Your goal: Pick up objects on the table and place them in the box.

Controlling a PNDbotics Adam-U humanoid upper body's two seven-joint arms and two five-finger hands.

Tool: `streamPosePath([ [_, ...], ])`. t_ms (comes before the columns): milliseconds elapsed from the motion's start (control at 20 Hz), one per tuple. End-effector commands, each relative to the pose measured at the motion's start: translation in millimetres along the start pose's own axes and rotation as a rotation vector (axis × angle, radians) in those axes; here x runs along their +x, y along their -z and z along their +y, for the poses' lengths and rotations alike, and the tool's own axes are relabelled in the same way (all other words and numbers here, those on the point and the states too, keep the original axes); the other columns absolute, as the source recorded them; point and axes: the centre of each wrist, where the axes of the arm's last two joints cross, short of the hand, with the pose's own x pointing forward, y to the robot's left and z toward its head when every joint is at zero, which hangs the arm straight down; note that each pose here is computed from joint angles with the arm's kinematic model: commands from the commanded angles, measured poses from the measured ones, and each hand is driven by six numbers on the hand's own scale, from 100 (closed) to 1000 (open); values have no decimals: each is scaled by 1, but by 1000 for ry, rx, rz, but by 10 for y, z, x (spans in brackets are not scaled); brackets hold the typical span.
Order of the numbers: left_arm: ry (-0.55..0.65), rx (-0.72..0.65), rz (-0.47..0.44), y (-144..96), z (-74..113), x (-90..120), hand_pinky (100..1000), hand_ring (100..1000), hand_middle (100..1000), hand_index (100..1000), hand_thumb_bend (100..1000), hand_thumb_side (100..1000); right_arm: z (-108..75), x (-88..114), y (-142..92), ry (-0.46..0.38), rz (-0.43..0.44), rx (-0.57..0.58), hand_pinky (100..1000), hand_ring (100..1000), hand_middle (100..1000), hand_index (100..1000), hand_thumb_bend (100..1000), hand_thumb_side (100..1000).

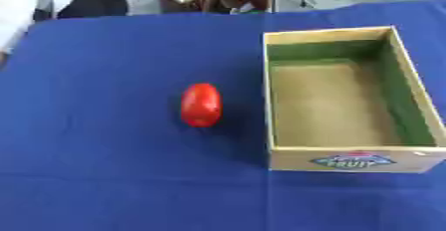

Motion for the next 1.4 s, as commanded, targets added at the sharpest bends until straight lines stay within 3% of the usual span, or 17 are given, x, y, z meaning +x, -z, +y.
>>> streamPosePath([
  [50,20,-13,-24,60,43,50,361,480,572,819,372,847,-67,65,42,-16,-30,-3,893,910,575,716,100,771],
  [500,38,-39,-22,43,76,61,359,480,570,821,404,864,-71,64,40,-19,-30,2,893,910,575,717,100,773],
  [650,74,-85,-28,67,141,83,362,486,577,830,469,913,-72,63,38,-21,-29,4,893,910,575,717,100,773],
  [1000,248,-322,-28,297,311,170,352,489,602,860,633,986,-63,52,17,-18,-18,11,895,911,575,716,100,768],
  [1400,467,-640,30,568,283,217,374,513,644,880,775,990,-44,44,-2,-11,-8,22,897,913,574,716,100,766],
])
